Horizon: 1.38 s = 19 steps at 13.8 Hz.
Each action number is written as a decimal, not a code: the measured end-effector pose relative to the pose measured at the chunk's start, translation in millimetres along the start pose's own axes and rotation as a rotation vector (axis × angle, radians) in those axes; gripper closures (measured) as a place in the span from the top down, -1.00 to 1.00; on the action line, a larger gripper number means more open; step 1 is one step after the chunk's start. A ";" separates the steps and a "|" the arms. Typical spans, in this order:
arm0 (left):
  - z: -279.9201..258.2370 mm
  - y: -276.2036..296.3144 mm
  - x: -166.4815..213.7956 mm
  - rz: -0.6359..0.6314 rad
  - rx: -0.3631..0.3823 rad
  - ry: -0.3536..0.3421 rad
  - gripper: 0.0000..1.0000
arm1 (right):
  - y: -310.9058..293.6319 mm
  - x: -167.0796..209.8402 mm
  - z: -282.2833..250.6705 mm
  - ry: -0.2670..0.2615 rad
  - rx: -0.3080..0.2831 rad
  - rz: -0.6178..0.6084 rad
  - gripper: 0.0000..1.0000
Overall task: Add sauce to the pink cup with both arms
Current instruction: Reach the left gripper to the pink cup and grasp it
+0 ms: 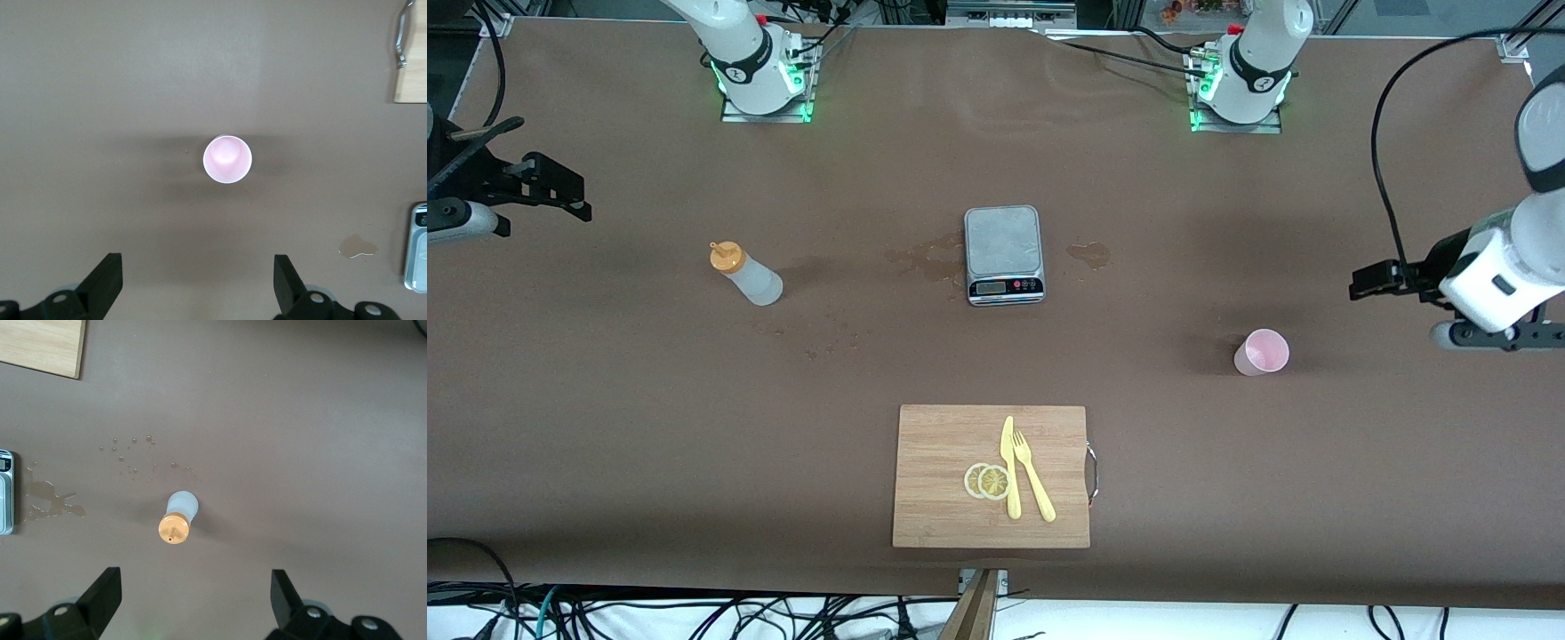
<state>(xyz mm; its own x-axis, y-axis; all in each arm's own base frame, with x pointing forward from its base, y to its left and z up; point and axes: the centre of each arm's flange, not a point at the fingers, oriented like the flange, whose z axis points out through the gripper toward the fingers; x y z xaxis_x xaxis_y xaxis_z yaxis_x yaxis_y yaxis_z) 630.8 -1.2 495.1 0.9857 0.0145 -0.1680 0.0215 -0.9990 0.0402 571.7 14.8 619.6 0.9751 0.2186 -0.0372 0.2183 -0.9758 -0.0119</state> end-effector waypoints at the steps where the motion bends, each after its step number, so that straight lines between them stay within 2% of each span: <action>1: 13.9 -0.1 6.5 0.002 -0.001 -0.010 1.00 | 0.1 0.0 0.0 0.000 0.000 0.000 0.99; 5: 90.3 -0.5 28.7 0.002 -0.004 -0.026 1.00 | 0.5 -0.1 0.0 0.000 0.000 0.001 0.99; 9: 148.9 -2.3 29.7 -0.001 -0.005 -0.034 1.00 | 0.7 -0.1 -0.1 0.000 0.000 0.001 0.99; 16: 219.4 -13.5 48.1 -0.019 -0.010 -0.001 1.00 | 0.5 0.0 -0.1 0.001 0.002 0.001 0.99; 19: 237.1 -18.6 51.9 -0.019 -0.012 -0.007 1.00 | 0.4 0.0 -0.1 0.001 0.003 0.001 0.99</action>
<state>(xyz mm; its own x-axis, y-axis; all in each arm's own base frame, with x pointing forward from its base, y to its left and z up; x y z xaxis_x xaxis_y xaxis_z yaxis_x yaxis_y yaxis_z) 641.9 7.9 252.2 0.9839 0.0335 -0.1754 0.0427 -0.9979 0.0488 571.8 14.4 619.7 0.9754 0.2175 -0.0360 0.2171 -0.9760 -0.0147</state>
